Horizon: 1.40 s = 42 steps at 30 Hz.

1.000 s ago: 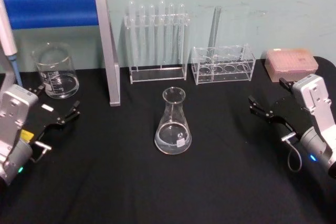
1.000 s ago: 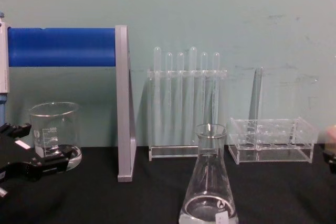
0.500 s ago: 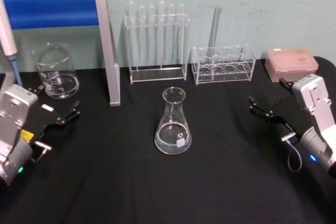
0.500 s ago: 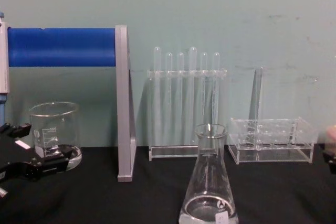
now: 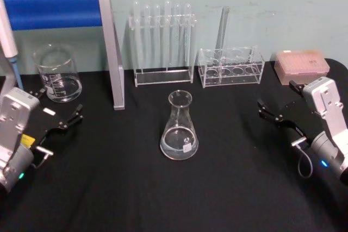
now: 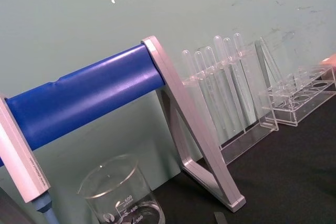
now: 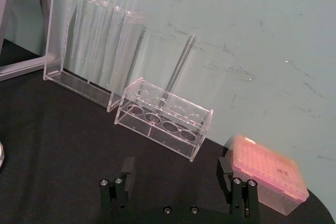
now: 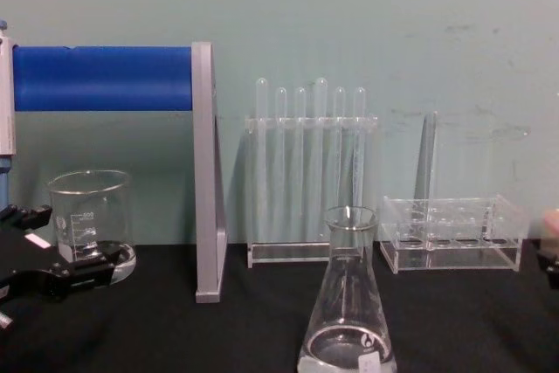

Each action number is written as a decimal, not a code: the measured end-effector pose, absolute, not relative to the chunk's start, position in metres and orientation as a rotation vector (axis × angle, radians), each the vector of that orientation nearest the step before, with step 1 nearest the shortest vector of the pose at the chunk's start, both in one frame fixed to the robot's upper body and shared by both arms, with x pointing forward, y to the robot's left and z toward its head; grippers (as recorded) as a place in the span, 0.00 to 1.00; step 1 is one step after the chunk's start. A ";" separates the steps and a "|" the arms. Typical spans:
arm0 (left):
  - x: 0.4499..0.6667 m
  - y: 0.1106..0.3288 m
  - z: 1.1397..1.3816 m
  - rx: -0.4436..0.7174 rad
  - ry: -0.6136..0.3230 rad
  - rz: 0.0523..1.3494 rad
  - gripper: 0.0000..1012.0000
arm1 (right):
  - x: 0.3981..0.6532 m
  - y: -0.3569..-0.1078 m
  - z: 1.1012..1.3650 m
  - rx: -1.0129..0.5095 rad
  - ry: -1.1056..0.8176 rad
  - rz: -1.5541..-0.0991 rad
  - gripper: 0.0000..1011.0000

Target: Grasp the erlenmeyer flask with one hand, shake it three times, then place it back.

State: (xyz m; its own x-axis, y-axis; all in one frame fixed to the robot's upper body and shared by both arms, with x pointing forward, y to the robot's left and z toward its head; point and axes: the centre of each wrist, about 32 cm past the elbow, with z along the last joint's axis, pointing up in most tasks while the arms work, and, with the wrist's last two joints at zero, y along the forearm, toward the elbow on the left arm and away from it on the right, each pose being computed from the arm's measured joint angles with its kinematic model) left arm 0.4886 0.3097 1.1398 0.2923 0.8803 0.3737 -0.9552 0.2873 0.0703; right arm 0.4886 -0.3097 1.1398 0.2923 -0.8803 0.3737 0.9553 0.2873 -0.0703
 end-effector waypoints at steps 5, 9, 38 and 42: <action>0.489 0.310 1.140 0.305 -0.285 1.248 0.99 | 0.489 -0.310 1.140 -0.304 -0.285 -1.248 0.99; 0.489 0.310 1.140 0.304 -0.285 1.248 0.99 | 0.489 -0.310 1.140 -0.304 -0.285 -1.248 0.99; 0.489 0.310 1.140 0.304 -0.285 1.248 0.99 | 0.436 -0.287 1.148 -0.103 -0.080 -0.945 0.99; 0.489 0.310 1.140 0.305 -0.285 1.248 0.99 | 0.436 -0.281 1.147 -0.095 -0.059 -0.906 0.99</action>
